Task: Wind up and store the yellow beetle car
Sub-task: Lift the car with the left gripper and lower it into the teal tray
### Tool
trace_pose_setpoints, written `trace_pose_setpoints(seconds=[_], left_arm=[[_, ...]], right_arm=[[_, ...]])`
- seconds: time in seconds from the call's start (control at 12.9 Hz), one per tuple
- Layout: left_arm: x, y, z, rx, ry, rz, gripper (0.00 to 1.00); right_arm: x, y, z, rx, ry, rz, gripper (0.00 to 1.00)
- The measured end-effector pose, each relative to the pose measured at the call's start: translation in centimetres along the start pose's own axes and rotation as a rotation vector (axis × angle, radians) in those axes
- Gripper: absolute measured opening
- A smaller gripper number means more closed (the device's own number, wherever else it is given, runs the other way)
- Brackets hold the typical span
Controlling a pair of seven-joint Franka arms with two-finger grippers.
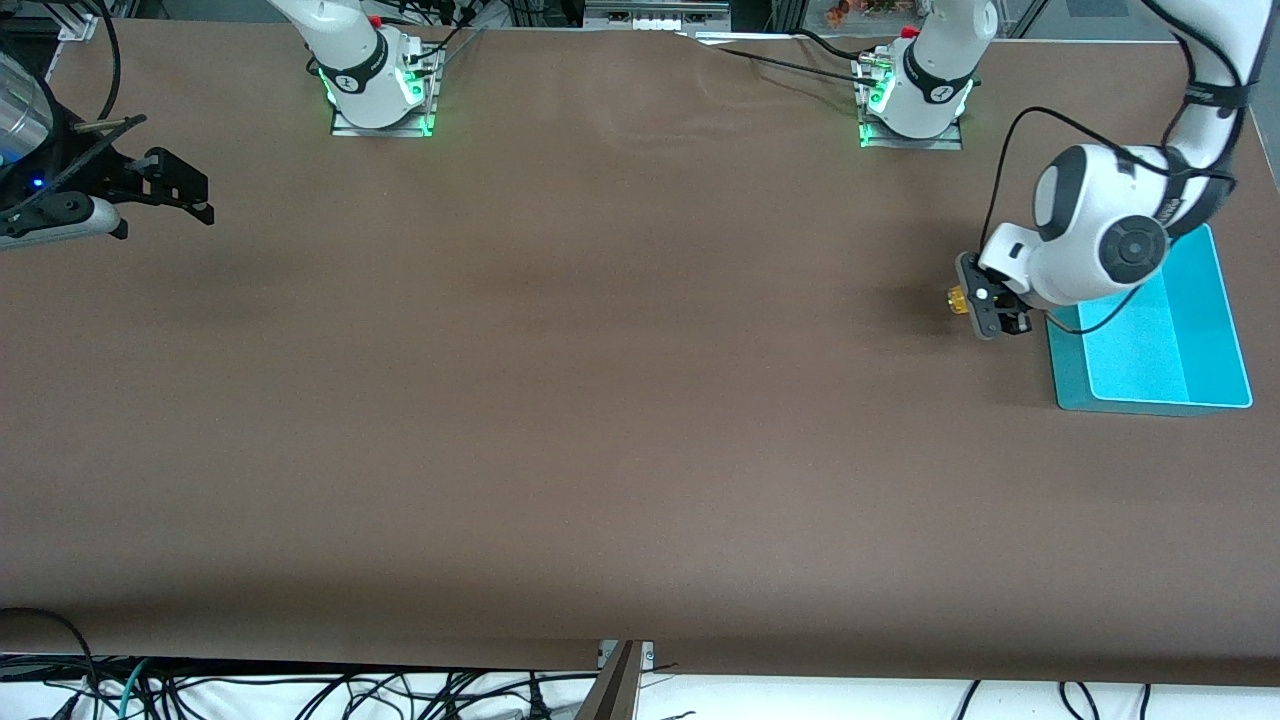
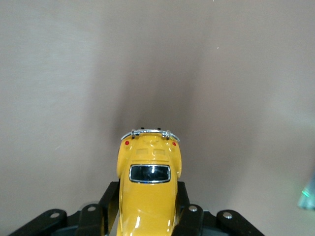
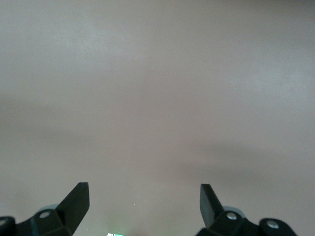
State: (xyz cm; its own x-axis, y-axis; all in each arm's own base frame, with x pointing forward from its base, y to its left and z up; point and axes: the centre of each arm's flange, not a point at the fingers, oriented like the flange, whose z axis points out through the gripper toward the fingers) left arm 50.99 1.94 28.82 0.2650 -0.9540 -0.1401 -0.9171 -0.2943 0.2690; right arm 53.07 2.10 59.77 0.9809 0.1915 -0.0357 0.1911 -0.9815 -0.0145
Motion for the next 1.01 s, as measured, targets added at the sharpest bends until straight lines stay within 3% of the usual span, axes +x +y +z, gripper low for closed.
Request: trace_pose_setpoints(seconds=[0.23,0.39,0.7,1.01], left_arm=[[-1.4,-1.9,-6.0,0.016,-0.025,0.029,0.50],[-4.5,-3.2,-7.3,0.032,-0.064,0.052,0.50],[-14.2,-6.5,-3.7,-0.023,-0.073,0.099,0.50],[-21.0,-9.7,2.7,0.008,-0.040,0.150,0.50]], right_arm=[[0.0,0.0,-0.1,0.000,0.002,0.000,1.00],[0.0,0.0,-0.1,0.000,0.002,0.000,1.00],[0.0,0.0,-0.1,0.000,0.002,-0.001,1.00],[0.0,-0.1,-0.2,0.000,0.001,-0.002,1.00]])
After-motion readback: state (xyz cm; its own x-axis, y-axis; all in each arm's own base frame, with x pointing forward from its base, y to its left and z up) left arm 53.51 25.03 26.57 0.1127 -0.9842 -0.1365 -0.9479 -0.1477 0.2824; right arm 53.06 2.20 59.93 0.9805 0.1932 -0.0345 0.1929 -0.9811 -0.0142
